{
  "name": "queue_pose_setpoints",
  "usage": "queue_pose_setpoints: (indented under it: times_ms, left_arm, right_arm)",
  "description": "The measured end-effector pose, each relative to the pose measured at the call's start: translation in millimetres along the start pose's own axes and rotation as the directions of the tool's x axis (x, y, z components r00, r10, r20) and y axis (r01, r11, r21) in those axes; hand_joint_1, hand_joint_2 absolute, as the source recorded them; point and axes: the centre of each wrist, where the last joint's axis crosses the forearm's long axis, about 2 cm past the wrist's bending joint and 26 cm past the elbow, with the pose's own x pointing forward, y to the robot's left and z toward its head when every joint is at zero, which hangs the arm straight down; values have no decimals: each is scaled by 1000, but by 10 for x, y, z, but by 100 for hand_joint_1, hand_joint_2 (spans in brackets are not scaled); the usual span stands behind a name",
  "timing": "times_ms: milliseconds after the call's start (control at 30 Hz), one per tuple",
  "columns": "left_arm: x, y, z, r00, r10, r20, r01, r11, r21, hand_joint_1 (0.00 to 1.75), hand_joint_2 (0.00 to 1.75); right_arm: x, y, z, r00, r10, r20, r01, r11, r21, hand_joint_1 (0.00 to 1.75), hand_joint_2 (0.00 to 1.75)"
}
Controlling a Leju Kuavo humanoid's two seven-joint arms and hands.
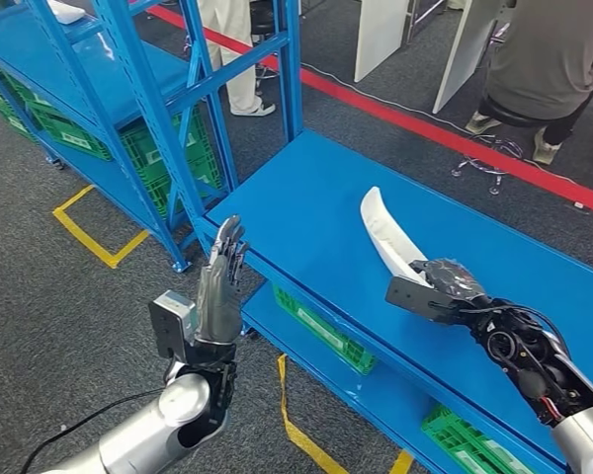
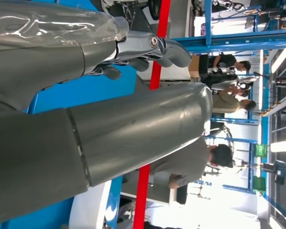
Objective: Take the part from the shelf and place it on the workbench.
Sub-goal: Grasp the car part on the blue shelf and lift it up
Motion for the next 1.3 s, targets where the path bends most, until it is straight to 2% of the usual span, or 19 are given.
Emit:
queue_pose_setpoints:
  times_ms: [633, 833, 967, 1100, 1200, 1300]
  left_arm:
    - [-20, 6, -16, 1000, -2, 0, 2, 1000, 3, 0, 0]
    - [-28, 12, -6, 1000, -12, 6, 12, 1000, 18, 0, 0]
    - [-31, 23, 9, 999, -35, 5, 35, 999, 39, 0, 0]
    - [-37, 31, 47, 998, -67, -10, 68, 997, 42, 0, 0]
    - [-39, 32, 62, 996, -83, -14, 84, 996, 36, 0, 0]
    - [-39, 32, 69, 996, -93, -17, 93, 995, 32, 0, 0]
  right_arm:
    - [-7, -5, 3, 999, -41, 15, 41, 999, -16, 175, 175]
    - [9, 27, 18, 982, -177, 61, 182, 980, -79, 175, 175]
    - [73, 128, 55, 936, -324, 139, 345, 922, -178, 175, 175]
    - [182, 319, 155, 853, -470, 225, 520, 801, -297, 175, 175]
    - [278, 393, 269, 811, -507, 291, 584, 724, -366, 175, 175]
    - [376, 438, 399, 791, -500, 353, 611, 677, -410, 175, 175]
